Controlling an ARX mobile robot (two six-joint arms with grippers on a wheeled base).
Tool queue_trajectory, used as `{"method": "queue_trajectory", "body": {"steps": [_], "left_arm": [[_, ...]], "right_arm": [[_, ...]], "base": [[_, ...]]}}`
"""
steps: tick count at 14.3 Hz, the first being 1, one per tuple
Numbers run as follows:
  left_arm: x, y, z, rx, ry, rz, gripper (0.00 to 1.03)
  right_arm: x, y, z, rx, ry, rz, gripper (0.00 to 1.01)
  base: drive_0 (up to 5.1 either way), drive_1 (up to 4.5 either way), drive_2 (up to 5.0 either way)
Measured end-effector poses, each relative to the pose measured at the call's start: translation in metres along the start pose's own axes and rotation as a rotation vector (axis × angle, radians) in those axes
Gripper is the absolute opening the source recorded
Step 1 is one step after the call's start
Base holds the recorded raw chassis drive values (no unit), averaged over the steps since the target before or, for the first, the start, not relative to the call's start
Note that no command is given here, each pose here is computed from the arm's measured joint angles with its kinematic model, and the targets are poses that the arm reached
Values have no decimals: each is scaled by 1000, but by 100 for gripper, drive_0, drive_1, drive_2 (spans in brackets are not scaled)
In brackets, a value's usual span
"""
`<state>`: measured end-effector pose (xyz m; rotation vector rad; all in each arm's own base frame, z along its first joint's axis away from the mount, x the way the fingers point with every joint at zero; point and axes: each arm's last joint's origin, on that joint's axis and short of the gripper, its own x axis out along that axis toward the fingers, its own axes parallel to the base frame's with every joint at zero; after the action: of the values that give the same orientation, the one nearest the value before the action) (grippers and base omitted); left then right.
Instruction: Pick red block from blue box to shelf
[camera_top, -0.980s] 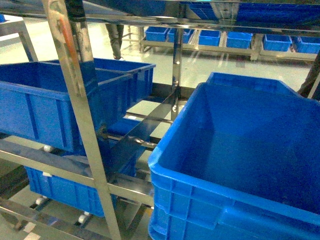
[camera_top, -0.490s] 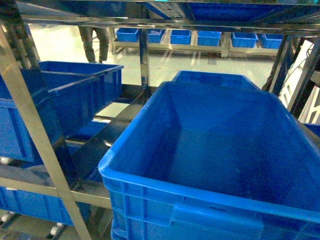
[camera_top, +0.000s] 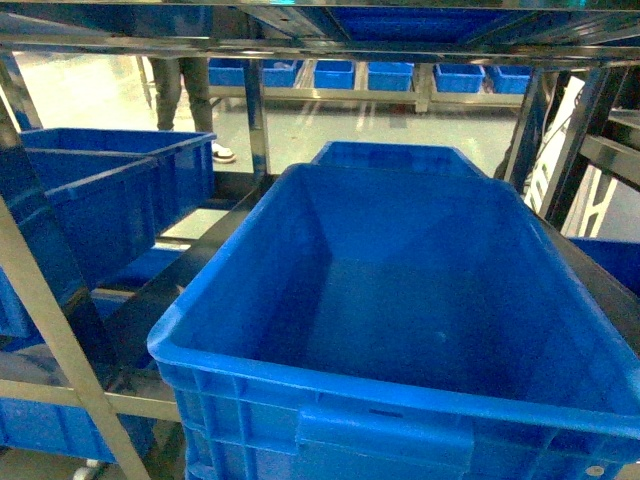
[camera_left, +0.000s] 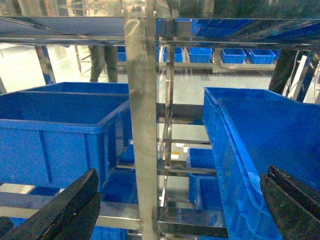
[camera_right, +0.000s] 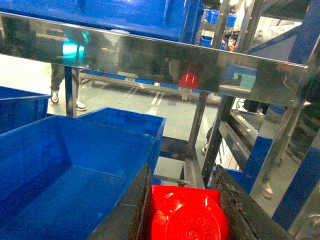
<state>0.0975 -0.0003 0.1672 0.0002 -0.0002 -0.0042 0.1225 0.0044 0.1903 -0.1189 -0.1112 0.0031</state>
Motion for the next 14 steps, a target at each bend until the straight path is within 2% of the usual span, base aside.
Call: {"method": "queue_trajectory", "body": {"steps": [14], "left_arm": [[0,0,0,0,-1,2,98]], "right_arm": [[0,0,0,0,1,1,29]], "base": [[0,0,0]]}}
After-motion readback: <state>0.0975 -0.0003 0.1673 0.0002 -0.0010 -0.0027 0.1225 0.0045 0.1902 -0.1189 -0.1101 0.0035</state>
